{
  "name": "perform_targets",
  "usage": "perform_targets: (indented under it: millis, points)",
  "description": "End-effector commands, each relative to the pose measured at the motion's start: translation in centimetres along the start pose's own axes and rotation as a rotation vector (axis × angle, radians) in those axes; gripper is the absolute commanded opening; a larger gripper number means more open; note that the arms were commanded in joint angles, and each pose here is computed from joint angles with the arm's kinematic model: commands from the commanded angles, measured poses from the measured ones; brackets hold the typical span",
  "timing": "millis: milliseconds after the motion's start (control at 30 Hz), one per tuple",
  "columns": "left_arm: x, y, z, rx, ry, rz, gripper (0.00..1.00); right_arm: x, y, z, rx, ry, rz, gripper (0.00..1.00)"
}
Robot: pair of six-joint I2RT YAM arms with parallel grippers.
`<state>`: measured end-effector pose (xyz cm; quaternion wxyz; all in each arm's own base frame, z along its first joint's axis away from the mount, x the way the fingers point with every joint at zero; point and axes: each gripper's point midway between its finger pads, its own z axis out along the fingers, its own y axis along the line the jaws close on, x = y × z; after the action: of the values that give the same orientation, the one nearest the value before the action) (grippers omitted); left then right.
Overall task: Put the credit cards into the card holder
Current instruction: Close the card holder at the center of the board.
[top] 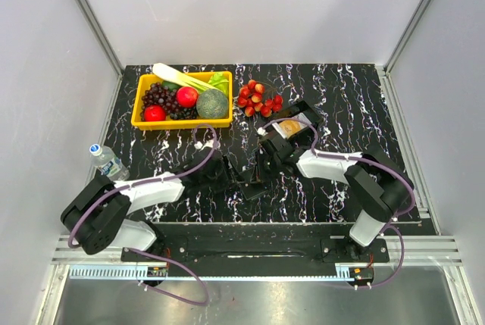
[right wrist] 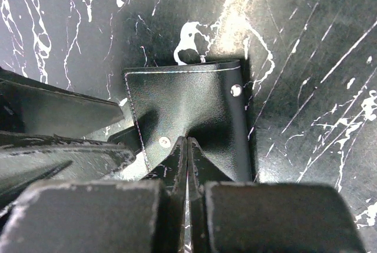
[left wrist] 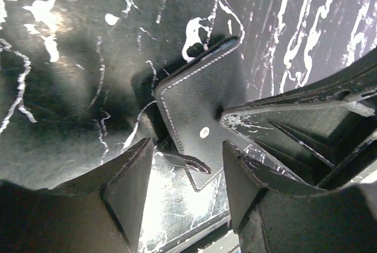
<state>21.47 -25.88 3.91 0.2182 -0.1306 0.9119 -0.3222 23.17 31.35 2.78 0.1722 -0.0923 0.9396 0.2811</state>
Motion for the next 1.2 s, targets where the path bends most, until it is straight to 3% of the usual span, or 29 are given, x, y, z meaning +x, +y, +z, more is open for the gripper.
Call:
perform_targets:
  millis: [0, 300, 433, 633, 900, 1167]
  points:
    - [-2.7, -0.7, -1.8, -0.076, -0.1, 0.025, 0.55, 1.2, -1.1, 0.3, 0.032, -0.011, 0.109, 0.0]
    - [-3.9, -0.1, -3.4, -0.119, -0.167, 0.017, 0.57, 1.6, 1.0, -0.6, -0.097, -0.044, 0.275, 0.01]
    - [-5.1, 0.2, -3.1, -0.139, -0.202, 0.04, 0.59, -0.7, 1.3, -2.6, -0.097, -0.16, 0.214, 0.06]
    - [-6.8, 0.0, -1.7, -0.094, -0.205, 0.077, 0.49, -2.8, 3.7, -4.2, -0.146, -0.182, 0.063, 0.17]
    - [-5.6, -0.4, -0.1, -0.031, -0.154, 0.071, 0.45, -2.0, 5.1, -5.1, -0.19, -0.085, -0.065, 0.32]
    - [-5.5, 0.9, -0.1, -0.085, -0.166, 0.039, 0.45, -0.6, 6.7, -4.3, -0.284, 0.032, -0.126, 0.36]
